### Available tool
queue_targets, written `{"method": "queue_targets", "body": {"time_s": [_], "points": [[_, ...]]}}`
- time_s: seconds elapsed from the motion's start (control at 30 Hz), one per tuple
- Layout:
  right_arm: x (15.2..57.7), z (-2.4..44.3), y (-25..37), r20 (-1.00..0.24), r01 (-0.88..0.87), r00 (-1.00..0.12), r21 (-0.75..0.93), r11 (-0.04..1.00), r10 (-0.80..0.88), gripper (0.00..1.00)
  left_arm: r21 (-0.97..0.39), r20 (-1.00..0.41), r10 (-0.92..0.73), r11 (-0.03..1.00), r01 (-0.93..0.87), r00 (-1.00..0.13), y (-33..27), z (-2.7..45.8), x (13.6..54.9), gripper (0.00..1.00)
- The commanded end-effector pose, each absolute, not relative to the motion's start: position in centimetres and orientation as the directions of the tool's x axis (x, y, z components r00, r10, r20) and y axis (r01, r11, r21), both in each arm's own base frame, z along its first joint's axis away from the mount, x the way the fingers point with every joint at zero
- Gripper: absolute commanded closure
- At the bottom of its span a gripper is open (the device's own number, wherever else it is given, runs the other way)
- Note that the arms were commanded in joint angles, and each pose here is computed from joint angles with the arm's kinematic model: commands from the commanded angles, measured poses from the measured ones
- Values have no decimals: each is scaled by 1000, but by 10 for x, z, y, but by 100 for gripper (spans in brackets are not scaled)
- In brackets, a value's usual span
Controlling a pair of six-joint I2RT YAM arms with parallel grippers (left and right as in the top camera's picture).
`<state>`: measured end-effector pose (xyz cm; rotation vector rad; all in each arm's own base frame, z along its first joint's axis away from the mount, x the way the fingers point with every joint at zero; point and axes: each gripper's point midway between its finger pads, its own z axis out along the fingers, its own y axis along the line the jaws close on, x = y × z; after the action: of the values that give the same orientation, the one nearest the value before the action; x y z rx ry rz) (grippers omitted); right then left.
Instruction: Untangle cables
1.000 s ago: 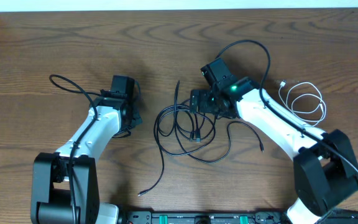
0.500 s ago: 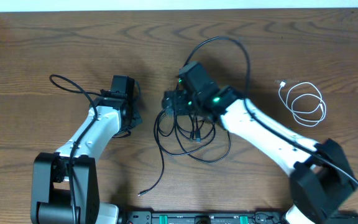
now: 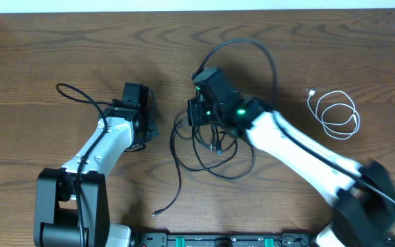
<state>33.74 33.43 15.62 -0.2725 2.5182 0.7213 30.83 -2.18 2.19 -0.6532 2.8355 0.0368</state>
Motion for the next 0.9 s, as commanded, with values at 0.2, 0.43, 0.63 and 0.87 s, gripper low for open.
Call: {"method": "queue_targets", "body": {"time_s": [0.2, 0.43, 0.63, 0.87], "points": [[326, 299, 321, -826, -598, -558, 339, 726, -74, 99, -53, -193, -446, 894, -444, -874, -27, 16, 303, 90], [321, 371, 316, -956, -714, -291, 186, 675, -45, 99, -53, -193, -446, 894, -444, -874, -27, 16, 303, 90], [339, 406, 299, -991, -667, -133, 86, 740, -4, 99, -53, -193, -446, 894, -444, -874, -27, 16, 303, 90], [375, 401, 259, -990, -454, -135, 92, 886, 34, 99, -54, -193, -446, 894, -445, -874, -27, 16, 303, 90]]}}
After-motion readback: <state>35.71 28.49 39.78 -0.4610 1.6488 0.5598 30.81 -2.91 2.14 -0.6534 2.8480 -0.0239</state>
